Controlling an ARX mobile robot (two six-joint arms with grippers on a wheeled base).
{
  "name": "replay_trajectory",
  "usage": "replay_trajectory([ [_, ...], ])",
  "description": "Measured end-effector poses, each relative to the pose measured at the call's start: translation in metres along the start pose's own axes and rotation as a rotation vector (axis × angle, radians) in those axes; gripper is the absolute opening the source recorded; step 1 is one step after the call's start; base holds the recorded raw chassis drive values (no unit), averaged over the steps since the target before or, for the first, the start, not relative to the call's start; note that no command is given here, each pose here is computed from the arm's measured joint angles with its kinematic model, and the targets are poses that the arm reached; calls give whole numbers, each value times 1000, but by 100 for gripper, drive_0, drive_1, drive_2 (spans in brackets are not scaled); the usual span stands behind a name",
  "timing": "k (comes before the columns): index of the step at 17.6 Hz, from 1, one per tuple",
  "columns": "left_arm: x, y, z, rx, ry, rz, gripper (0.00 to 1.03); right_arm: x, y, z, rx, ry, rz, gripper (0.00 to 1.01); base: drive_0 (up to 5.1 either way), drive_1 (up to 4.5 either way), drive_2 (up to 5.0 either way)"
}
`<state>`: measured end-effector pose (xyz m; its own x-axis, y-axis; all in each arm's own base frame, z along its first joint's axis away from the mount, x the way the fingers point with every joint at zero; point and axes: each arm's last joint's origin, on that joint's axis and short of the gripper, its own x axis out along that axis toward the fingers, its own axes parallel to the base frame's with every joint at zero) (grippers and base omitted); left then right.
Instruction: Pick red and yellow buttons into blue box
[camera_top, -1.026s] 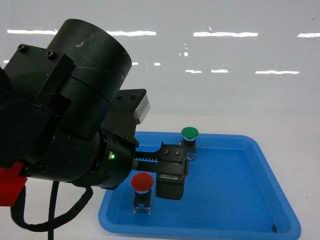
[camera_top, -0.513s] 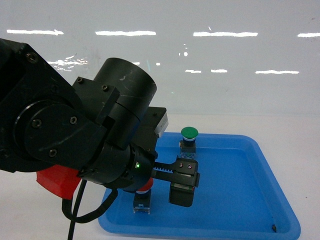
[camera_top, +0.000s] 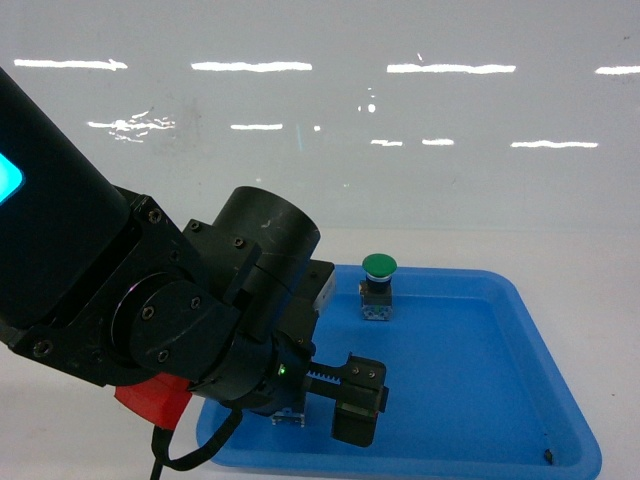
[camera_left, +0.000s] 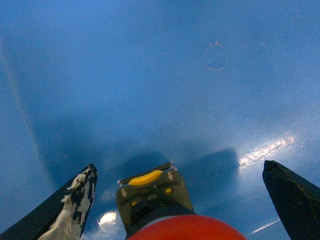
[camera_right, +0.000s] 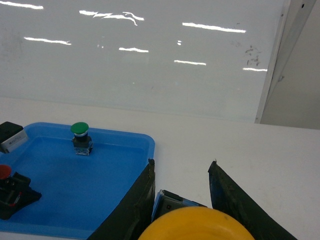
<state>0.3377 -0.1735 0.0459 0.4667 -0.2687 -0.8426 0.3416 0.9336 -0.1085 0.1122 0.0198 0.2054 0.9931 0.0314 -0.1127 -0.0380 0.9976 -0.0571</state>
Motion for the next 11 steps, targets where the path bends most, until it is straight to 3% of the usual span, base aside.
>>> replay_trajectory([
  [4,1,6,3,-6,-18,9,98,0,0,0,0,0,0,30,0,0,0],
  [11,8,8,0,10,-2,25,50,0,0,0,0,0,0,30,0,0,0],
])
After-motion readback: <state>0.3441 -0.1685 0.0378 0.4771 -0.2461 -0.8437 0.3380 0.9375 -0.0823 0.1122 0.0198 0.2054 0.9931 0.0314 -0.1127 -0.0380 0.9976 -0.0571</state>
